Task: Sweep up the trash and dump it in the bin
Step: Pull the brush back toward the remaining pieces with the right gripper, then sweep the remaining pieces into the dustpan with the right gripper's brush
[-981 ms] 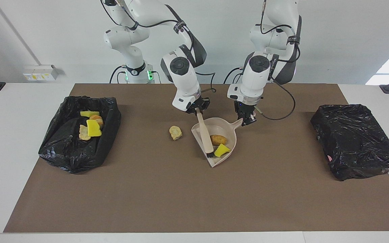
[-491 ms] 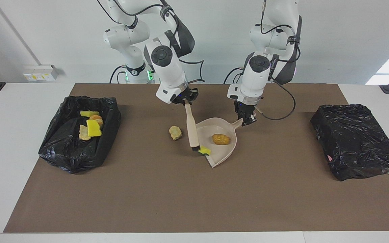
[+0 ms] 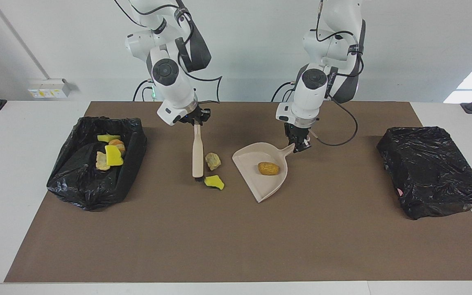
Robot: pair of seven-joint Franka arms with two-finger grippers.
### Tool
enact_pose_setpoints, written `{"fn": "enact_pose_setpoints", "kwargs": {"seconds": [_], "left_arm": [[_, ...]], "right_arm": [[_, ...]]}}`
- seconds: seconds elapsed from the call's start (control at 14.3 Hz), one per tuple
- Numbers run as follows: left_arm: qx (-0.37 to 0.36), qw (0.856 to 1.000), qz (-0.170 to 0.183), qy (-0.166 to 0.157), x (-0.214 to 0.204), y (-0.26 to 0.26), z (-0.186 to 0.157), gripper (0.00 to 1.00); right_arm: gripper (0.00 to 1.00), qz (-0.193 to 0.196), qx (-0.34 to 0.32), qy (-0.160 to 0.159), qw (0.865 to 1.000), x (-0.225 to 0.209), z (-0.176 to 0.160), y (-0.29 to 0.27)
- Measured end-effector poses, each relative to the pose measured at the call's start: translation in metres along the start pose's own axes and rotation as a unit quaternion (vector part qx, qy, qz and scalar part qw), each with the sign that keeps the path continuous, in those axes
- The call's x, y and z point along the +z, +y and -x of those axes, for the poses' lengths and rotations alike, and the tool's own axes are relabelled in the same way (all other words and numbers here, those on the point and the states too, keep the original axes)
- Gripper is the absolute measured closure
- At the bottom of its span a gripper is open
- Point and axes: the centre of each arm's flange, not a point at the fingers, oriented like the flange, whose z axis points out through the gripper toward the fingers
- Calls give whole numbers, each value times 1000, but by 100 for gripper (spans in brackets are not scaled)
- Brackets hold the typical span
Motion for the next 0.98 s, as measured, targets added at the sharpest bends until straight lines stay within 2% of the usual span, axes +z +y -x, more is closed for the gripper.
{"fn": "enact_pose_setpoints", "kwargs": {"seconds": [0.14, 0.35, 0.63, 0.84, 0.98], "left_arm": [[0, 1000, 0, 0, 0, 0, 0, 68], [0, 1000, 0, 0, 0, 0, 0, 68], [0, 1000, 0, 0, 0, 0, 0, 68], [0, 1000, 0, 0, 0, 0, 0, 68], [0, 1000, 0, 0, 0, 0, 0, 68]], "right_arm": [[73, -4, 16, 14, 1000, 15, 9, 20], [73, -3, 23, 33, 999, 32, 25, 18], [73, 5, 3, 51, 999, 59, 33, -20], [73, 2, -14, 70, 997, 76, 24, -45], [73, -8, -27, 71, 997, 76, 20, -69]]}}
